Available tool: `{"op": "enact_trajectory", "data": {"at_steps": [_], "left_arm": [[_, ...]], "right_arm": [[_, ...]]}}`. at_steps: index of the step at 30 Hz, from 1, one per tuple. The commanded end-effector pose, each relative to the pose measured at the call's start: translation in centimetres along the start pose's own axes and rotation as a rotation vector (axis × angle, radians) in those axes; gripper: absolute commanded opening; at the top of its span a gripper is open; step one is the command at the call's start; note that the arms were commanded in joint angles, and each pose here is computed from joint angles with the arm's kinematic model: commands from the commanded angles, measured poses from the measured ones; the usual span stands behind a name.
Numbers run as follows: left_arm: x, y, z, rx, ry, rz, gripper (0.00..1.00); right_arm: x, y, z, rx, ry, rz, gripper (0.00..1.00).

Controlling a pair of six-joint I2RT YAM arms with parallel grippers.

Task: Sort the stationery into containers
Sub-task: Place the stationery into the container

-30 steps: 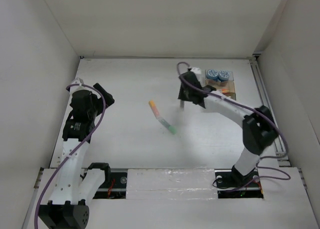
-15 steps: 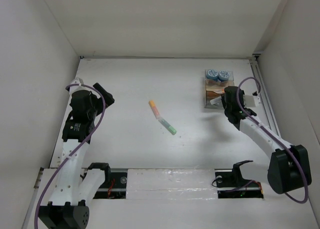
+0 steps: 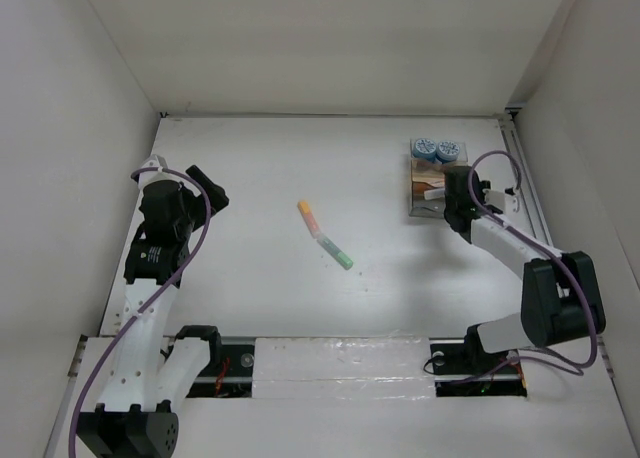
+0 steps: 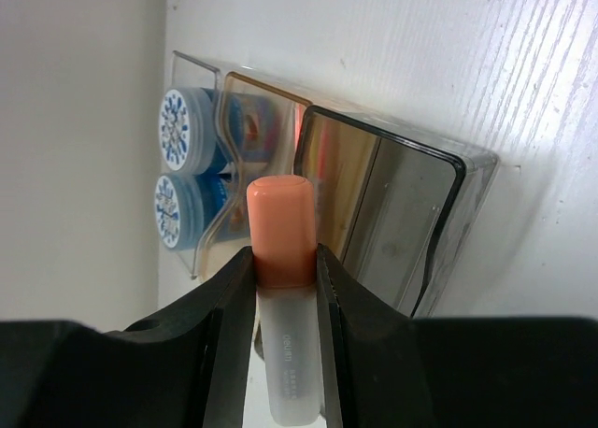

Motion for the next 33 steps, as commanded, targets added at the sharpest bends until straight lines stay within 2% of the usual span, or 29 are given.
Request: {"op": "enact_trajectory", "data": {"at_steps": [1, 7, 10, 12, 14, 15, 17, 21, 22, 25, 28, 31, 33], "left_arm": [[-0.1, 0.0, 0.2, -0.018, -0.009, -0.019, 0.99], [-0.1, 0.0, 0.2, -0.013, -0.010, -0.026, 0.99], [-0.1, 0.0, 0.2, -0.013, -0.010, -0.026, 0.99], [-0.1, -0.2, 0.1, -0.005, -0.011, -0.021, 0.99], [-0.1, -0.2, 0.1, -0.005, -0.011, -0.021, 0.99], [-0.1, -0.2, 0.1, -0.005, -0.011, -0.021, 0.99], [-0.1, -0.2, 0.1, -0.005, -0.011, -0.021, 0.99], [-0.1, -0.2, 0.1, -0.005, -0.011, -0.021, 0.99], [-0.1, -0.2, 0.1, -0.005, -0.011, -0.021, 0.99], [-0.1, -0.2, 0.1, -0.005, -0.011, -0.021, 0.99], [-0.1, -0.2, 0.1, -0.005, -0.011, -0.021, 0.99], [-0.1, -0.2, 0.1, -0.005, -0.011, -0.021, 0.99], [-0.1, -0.2, 0.1, -0.005, -0.011, -0.021, 0.99]], "right_arm": [[2.7, -0.7, 0.6, -0.045, -0.061, 0.061, 0.00], [3.2, -1.4, 0.0, -0.045, -0.048, 0.056, 0.00], [2.8, -1.8, -0.5, -0.033, -0.017, 0.043, 0.06], [2.7, -1.8, -0.6, -0.024, -0.008, 0.045, 0.18], [2.8, -1.6, -0.8, -0.017, -0.004, 0.049, 0.19], [2.4, -1.6, -0.9, -0.016, 0.003, 0.041, 0.24], [2.0, -1.7, -1.0, -0.015, 0.009, 0.034, 0.24], [1.8, -1.6, -0.9, -0.015, 0.009, 0.034, 0.46], [1.8, -1.5, -1.0, -0.003, 0.009, 0.036, 0.61], [1.9, -1.1, -0.7, -0.005, 0.001, 0.046, 0.73], [2.6, 0.2, -0.4, -0.007, 0.018, 0.087, 0.79], [4.1, 2.9, -1.5, 0.013, 0.086, 0.190, 0.79], [5.0, 5.2, -2.3, 0.024, 0.241, 0.284, 0.79]]}}
Point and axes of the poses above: each gripper's point midway between its finger pads, its own y axis back along the fingers, its own x axis along the line the jaws close on, z = x × y, the point moved 10 cm from there along y, back along the fingers, and after that the axes turned 4 degrees about y, right-handed, at the moved point
